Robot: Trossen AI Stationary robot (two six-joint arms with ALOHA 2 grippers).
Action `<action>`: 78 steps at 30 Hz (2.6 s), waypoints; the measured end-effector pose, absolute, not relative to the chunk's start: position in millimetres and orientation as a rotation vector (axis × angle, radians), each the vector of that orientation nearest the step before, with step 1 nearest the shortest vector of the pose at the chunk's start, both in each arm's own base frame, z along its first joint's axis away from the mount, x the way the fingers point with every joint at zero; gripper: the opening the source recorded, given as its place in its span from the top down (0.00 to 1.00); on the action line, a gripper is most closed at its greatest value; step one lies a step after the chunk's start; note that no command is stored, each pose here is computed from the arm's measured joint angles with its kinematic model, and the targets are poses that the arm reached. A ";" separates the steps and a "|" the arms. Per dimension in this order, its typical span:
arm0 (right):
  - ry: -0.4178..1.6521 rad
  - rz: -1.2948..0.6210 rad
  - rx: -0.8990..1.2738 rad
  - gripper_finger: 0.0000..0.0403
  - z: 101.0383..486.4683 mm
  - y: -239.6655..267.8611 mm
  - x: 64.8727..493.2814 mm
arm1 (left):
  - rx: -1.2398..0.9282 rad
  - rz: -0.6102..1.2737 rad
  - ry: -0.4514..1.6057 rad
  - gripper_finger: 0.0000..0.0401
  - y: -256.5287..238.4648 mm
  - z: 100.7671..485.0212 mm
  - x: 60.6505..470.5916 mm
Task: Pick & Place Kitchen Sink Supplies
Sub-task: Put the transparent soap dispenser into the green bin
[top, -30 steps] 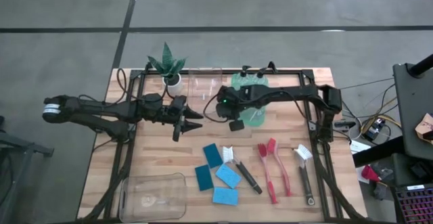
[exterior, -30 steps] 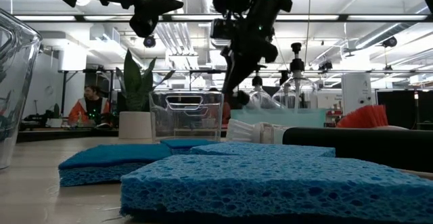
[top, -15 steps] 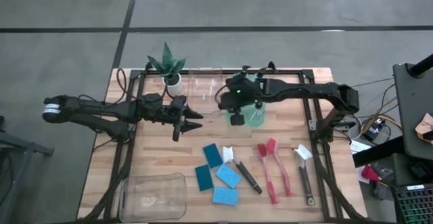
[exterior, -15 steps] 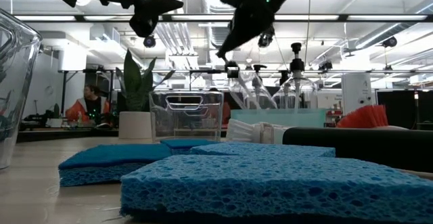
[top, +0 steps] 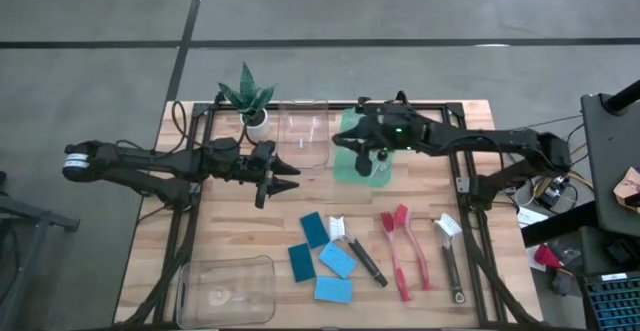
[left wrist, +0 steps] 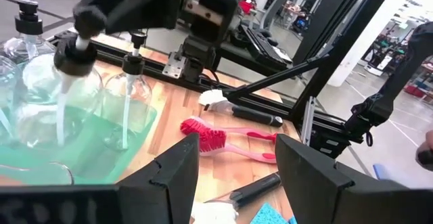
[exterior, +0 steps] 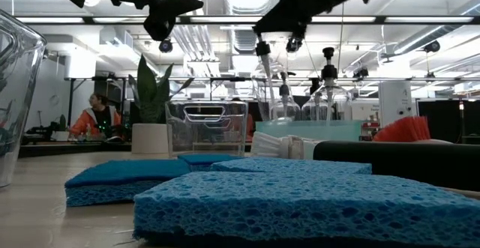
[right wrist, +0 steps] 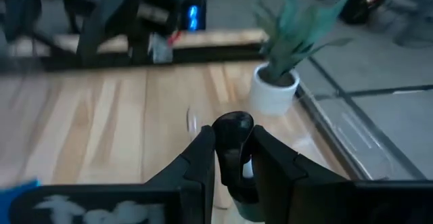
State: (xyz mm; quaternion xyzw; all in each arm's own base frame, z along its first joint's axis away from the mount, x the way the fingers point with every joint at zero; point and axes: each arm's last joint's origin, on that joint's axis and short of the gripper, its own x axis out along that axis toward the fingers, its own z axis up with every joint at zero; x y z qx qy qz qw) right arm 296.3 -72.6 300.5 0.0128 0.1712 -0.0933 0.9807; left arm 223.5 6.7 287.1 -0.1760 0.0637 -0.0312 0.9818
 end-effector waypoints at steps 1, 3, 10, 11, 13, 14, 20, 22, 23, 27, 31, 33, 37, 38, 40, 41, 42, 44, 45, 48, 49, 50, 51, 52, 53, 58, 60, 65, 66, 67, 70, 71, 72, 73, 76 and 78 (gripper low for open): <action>0.307 -0.198 0.045 0.83 298.8 -72.9 292.2 | -0.354 -0.063 0.127 0.51 6.7 287.2 223.5; 0.254 -0.233 0.081 0.83 294.4 -74.2 283.1 | -0.354 -0.062 0.127 0.51 6.7 287.3 223.5; 0.194 -0.323 0.154 0.88 278.4 -76.7 263.1 | -0.358 -0.062 0.123 0.51 6.9 287.7 223.5; 0.191 -0.324 0.160 0.89 277.8 -76.7 261.6 | -0.358 -0.062 0.121 0.51 6.9 287.9 223.5; 0.179 -0.320 0.156 0.91 280.0 -76.1 260.1 | -0.358 -0.063 0.116 0.51 6.9 288.4 223.6; 0.178 -0.320 0.156 0.92 280.5 -75.9 259.6 | -0.359 -0.063 0.115 0.51 6.9 288.5 223.5; 0.171 -0.324 0.206 0.93 281.6 -76.0 259.6 | -0.360 -0.063 0.107 0.51 7.2 289.3 223.6; 0.172 -0.327 0.231 0.93 281.0 -76.0 259.5 | -0.360 -0.063 0.106 0.51 7.2 289.3 223.6; 0.172 -0.327 0.240 0.93 280.7 -75.7 259.6 | -0.360 -0.063 0.106 0.51 7.2 289.3 223.6; 0.182 -0.330 0.258 0.93 276.5 -75.7 258.7 | -0.360 -0.063 0.106 0.51 7.2 289.3 223.6; 0.194 -0.335 0.287 0.93 270.5 -75.3 257.6 | -0.360 -0.062 0.106 0.51 7.2 289.3 223.6; 0.201 -0.337 0.307 0.93 265.7 -75.0 256.5 | -0.360 -0.062 0.106 0.51 7.3 289.3 223.6; 0.181 -0.338 0.325 0.93 258.2 -74.5 254.5 | -0.359 -0.042 0.103 0.51 8.1 289.3 223.6; 0.169 -0.338 0.335 0.93 256.9 -74.5 254.1 | -0.358 -0.029 0.100 0.51 8.5 289.3 223.7; 0.147 -0.334 0.356 0.93 254.1 -74.1 253.0 | -0.358 -0.016 0.098 0.51 8.9 289.3 223.7; 0.140 -0.333 0.360 0.93 252.3 -73.9 252.4 | -0.358 -0.012 0.098 0.51 9.0 289.3 223.7; 0.132 -0.331 0.363 0.93 250.9 -73.7 251.8 | -0.358 -0.010 0.097 0.51 9.1 289.3 223.7; 0.120 -0.326 0.383 0.93 248.5 -73.3 250.9 | -0.358 -0.010 0.097 0.51 9.2 289.3 223.7; 0.119 -0.318 0.393 0.93 247.7 -73.0 250.7 | -0.358 -0.010 0.097 0.51 9.2 289.3 223.7; 0.113 -0.300 0.420 0.93 244.9 -72.1 249.7 | -0.358 -0.010 0.097 0.51 9.1 289.3 223.7; 0.106 -0.291 0.429 0.93 245.1 -71.8 249.8 | -0.358 -0.010 0.097 0.51 9.1 289.3 223.7; 0.099 -0.275 0.443 0.93 245.6 -71.4 249.9 | -0.358 -0.011 0.097 0.51 9.1 289.3 223.7; 0.092 -0.260 0.459 0.93 246.1 -71.0 250.0 | -0.358 -0.011 0.097 0.51 9.1 289.3 223.7; 0.088 -0.253 0.470 0.93 246.2 -70.8 249.9 | -0.358 -0.011 0.097 0.51 9.1 289.3 223.7; 0.090 -0.251 0.478 0.93 245.7 -70.6 249.8 | -0.358 -0.011 0.098 0.51 9.1 289.2 223.7; 0.092 -0.254 0.517 0.93 241.1 -70.2 248.2 | -0.367 -0.012 0.098 0.51 9.1 289.2 223.7; 0.081 -0.251 0.518 0.93 239.0 -70.0 247.0 | -0.367 -0.012 0.098 0.51 9.1 289.2 223.7; 0.022 -0.248 0.542 0.93 235.4 -71.3 243.1 | -0.368 -0.012 0.098 0.51 9.1 289.2 223.7; 0.020 -0.253 0.549 0.93 234.2 -72.2 242.1 | -0.369 -0.012 0.098 0.51 9.1 289.2 223.7; 0.015 -0.257 0.557 0.93 233.4 -73.0 241.1 | -0.370 -0.012 0.098 0.51 9.1 289.2 223.7; -0.022 -0.260 0.580 0.93 229.8 -74.9 237.1 | -0.375 -0.012 0.099 0.51 9.1 289.2 223.7; -0.037 -0.261 0.586 0.93 228.5 -75.6 235.4 | -0.375 -0.012 0.098 0.51 9.1 289.2 223.7; -0.047 -0.262 0.593 0.93 227.1 -76.2 234.1 | -0.375 -0.012 0.099 0.51 9.1 289.2 223.7; -0.057 -0.264 0.602 0.93 226.0 -76.9 233.0 | -0.377 -0.012 0.098 0.51 9.1 289.2 223.7; -0.071 -0.270 0.622 0.93 224.3 -78.6 230.9 | -0.391 -0.011 0.098 0.51 9.1 289.2 223.7; -0.070 -0.272 0.625 0.93 223.1 -78.8 230.2 | -0.394 -0.011 0.099 0.51 9.1 289.2 223.7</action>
